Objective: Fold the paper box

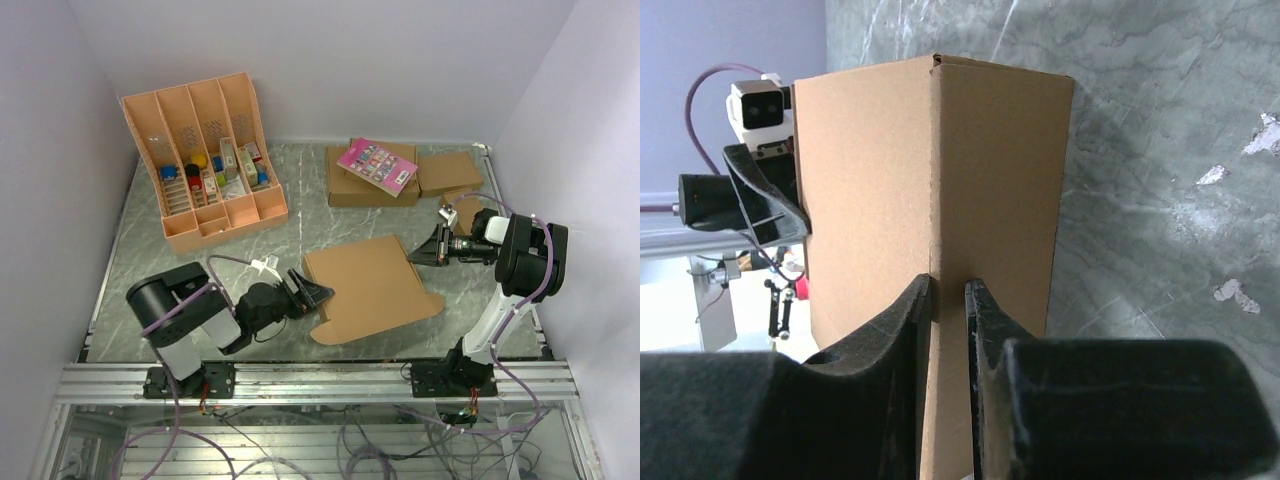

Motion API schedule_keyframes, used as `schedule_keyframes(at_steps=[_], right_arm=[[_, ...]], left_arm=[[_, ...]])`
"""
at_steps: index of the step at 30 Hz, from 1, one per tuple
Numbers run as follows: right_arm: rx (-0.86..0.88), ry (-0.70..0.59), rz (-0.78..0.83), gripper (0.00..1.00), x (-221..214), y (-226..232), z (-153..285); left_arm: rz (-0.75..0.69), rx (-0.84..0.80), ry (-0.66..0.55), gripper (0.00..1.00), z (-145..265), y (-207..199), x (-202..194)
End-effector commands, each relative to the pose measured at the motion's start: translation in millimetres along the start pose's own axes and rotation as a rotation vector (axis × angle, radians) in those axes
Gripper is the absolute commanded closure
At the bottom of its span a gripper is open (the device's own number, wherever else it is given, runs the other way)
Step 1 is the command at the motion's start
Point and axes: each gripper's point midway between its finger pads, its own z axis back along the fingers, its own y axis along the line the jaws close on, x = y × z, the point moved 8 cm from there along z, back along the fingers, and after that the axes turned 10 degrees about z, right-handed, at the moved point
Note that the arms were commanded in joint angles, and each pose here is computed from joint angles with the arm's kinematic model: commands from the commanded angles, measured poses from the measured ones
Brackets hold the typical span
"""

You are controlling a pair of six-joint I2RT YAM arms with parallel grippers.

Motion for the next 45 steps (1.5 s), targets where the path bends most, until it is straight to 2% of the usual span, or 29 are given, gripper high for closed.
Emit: schedule_keyframes(at_steps=[1, 4, 12, 16, 22, 26, 29, 39, 45], right_arm=[[-0.084, 0.039, 0.053, 0.83, -3, -19, 1], [-0.084, 0.039, 0.054, 0.82, -3, -19, 1], [-0.073, 0.037, 0.065, 0.78, -2, -17, 1], [-0.079, 0.038, 0.087, 0.72, 0, -15, 3], [-0.12, 0.017, 0.177, 0.59, 11, -5, 12], [-0.166, -0.013, 0.265, 0.44, 22, 9, 23], [-0.213, -0.038, 0.355, 0.39, 32, 26, 33], [-0.302, -0.059, 0.678, 0.35, 57, 91, 66], [-0.278, -0.046, 0.89, 0.33, 62, 132, 73]], left_arm=[[0.076, -0.21, -0.071, 0.2, -8, -27, 4], [0.118, -0.24, -0.078, 0.35, -7, -21, 4], [0.137, -0.218, -0.074, 0.48, -10, -16, 1], [0.134, -0.206, -0.069, 0.52, -10, -15, 0], [0.139, -0.206, -0.086, 0.54, -5, -14, 2], [0.141, -0.194, -0.086, 0.55, -4, -14, 2], [0.137, -0.187, -0.086, 0.55, -4, -15, 3], [0.147, -0.167, -0.094, 0.55, 0, -17, 7], [0.165, -0.165, -0.092, 0.55, 0, -21, 9]])
